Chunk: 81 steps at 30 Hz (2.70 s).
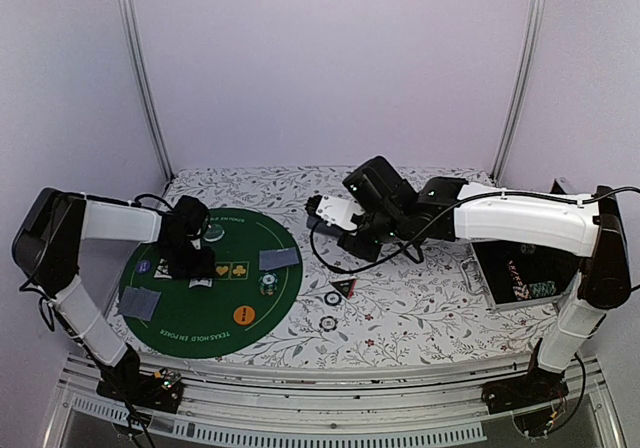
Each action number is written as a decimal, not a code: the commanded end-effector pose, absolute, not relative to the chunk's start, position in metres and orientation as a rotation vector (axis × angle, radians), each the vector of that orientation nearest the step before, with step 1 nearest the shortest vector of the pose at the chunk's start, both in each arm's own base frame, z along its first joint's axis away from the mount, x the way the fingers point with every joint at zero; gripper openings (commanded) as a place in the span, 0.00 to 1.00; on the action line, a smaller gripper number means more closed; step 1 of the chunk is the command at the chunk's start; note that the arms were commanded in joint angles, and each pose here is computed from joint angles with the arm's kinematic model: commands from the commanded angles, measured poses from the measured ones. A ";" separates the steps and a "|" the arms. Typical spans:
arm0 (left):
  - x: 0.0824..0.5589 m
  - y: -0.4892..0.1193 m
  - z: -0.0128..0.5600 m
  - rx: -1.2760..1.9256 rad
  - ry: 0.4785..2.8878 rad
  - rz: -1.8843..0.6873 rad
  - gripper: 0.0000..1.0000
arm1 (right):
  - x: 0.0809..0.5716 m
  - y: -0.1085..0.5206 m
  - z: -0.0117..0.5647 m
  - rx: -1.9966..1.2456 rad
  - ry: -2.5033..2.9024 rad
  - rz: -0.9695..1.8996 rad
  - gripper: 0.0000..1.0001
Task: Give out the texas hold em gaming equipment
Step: Move the poker card to the community card area, then pick up the poker card from the face-down deck piles.
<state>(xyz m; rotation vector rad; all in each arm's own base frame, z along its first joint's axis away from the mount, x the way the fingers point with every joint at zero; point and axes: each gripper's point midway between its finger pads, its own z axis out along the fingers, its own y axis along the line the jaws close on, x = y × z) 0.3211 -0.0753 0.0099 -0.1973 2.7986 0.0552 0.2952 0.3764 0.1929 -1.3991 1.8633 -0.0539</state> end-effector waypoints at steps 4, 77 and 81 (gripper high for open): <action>0.325 -0.035 -0.003 -0.213 2.821 0.194 0.60 | 0.296 0.369 0.210 -1.343 1.852 -0.042 0.45; 0.286 -0.064 0.049 -0.395 2.757 -0.259 0.42 | 0.294 0.368 0.212 -1.345 1.859 -0.039 0.45; 0.282 -0.054 0.035 -0.424 2.762 -0.191 0.26 | 0.295 0.369 0.212 -1.346 1.855 -0.035 0.45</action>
